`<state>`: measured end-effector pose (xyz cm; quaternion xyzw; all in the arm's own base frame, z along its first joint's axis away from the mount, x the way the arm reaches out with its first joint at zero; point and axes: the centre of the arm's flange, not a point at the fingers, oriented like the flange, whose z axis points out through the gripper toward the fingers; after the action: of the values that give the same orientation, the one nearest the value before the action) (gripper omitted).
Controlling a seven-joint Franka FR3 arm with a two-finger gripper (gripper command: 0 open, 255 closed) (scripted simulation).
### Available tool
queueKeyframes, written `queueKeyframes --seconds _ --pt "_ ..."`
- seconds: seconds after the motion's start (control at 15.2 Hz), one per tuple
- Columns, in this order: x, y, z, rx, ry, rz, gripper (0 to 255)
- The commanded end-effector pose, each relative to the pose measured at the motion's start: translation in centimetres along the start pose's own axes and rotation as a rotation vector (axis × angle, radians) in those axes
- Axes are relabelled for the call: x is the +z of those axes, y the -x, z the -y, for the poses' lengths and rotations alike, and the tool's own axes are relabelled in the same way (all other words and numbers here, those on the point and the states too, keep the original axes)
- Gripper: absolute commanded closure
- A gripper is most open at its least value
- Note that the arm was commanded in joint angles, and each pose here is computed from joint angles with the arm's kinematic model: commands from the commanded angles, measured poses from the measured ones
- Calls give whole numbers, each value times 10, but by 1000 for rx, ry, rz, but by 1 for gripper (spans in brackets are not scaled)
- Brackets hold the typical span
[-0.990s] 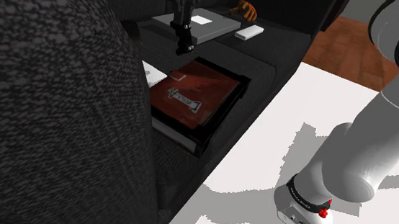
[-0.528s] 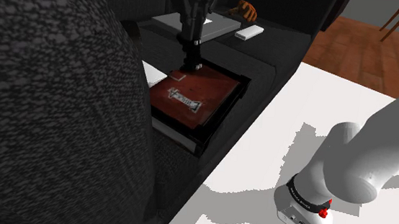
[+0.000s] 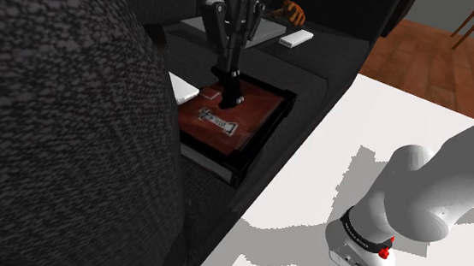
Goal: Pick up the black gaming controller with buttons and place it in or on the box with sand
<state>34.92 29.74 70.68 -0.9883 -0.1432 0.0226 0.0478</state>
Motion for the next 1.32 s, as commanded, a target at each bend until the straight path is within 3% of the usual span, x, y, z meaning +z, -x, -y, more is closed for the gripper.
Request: queueKeyframes --seconds 0.0,0.4,0.86,0.92,1.25 --pt "12 -2 -2 0 1 4 255" --pt "41 -3 -5 0 1 4 255" --pt "41 -3 -5 0 1 4 255" --pt "42 -3 -5 0 1 4 0" --pt "41 -3 -5 0 1 4 0"
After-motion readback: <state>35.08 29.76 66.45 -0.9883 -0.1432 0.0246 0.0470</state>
